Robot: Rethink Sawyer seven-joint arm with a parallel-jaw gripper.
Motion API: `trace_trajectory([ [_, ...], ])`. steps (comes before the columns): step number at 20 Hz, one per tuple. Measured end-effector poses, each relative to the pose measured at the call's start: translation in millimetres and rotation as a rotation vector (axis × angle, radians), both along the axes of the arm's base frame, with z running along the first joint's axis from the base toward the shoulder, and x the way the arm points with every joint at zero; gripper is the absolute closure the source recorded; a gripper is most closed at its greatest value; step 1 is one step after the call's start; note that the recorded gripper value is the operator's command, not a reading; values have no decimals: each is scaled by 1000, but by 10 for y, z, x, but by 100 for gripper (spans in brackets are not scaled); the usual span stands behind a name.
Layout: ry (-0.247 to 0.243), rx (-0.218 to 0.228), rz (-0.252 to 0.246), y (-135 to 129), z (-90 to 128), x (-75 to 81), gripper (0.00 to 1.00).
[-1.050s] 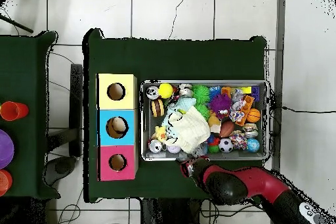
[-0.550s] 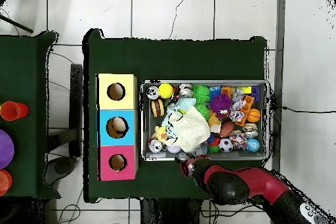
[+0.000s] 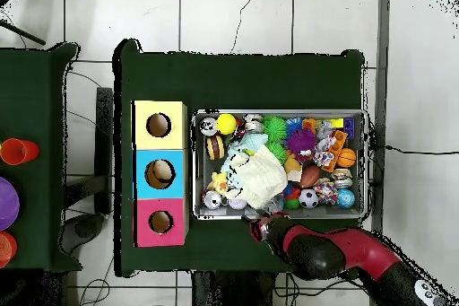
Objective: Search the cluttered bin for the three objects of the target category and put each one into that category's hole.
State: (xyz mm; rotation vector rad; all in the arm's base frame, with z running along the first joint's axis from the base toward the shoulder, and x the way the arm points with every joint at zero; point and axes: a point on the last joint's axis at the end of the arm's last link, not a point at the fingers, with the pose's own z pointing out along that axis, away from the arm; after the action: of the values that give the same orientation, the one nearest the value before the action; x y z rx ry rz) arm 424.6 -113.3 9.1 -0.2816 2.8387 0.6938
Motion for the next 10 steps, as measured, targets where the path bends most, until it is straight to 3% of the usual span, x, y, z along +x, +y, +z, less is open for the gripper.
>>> trace_trajectory([
  [10, 14, 0, 30, -31, 50, 48, 0],
])
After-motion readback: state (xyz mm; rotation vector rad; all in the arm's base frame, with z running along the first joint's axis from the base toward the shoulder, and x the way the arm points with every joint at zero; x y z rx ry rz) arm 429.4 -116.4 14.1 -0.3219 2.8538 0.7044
